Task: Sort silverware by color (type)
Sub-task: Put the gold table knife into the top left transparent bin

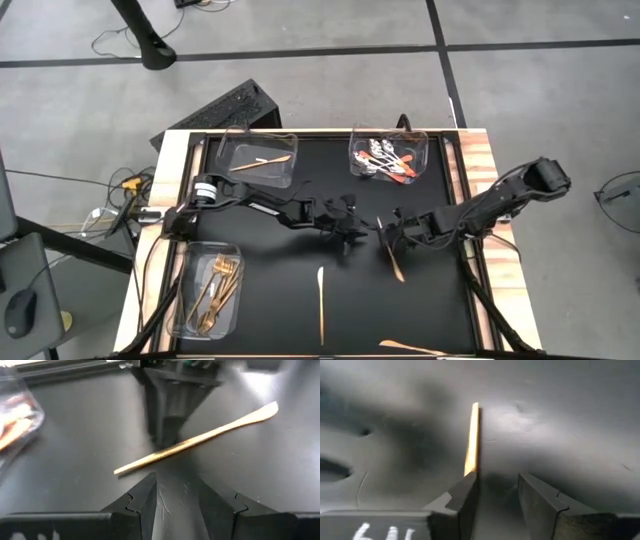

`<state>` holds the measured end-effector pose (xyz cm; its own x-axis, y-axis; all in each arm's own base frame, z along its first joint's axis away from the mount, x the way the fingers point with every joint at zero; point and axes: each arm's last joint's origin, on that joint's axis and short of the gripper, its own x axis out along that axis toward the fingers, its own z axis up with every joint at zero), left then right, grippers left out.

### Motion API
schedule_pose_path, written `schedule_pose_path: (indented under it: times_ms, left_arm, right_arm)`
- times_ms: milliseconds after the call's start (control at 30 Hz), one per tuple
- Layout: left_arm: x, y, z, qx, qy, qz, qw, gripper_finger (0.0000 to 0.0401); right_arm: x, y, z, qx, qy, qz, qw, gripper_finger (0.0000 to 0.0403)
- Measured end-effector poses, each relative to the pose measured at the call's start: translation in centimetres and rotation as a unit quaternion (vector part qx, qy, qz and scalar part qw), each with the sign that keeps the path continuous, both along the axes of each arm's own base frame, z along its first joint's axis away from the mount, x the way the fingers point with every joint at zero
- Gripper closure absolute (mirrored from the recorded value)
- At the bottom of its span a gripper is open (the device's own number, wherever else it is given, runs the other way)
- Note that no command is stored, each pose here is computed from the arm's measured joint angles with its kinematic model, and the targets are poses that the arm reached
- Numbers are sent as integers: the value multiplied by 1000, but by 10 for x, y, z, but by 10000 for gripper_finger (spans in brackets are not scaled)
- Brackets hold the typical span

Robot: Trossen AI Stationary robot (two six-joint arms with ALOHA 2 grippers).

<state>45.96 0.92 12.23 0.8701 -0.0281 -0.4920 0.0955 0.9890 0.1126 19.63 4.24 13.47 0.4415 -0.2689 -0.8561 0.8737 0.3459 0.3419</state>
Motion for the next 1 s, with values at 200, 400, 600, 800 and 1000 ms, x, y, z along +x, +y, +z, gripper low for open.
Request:
schedule_pose_path:
  times_ms: [200,400,600,800,1000]
  left_arm:
    - [1,1,-18,-28,19,3,999,278]
    - [2,1,-17,-25,13,-2,1000,278]
    - [-2,1,-23,-20,52,-6,998,278]
    - [-6,5,-25,15,82,15,996,278]
    - [-5,4,-24,28,71,-34,997,278]
  right_arm:
    - [11,0,-3,3,-4,93,996,241]
    - [25,-2,-10,6,-24,148,989,241]
    - [32,-7,-20,-7,-36,180,983,252]
    - [30,-7,-26,-37,1,231,972,298]
    - [29,-9,-25,-51,8,252,966,346]
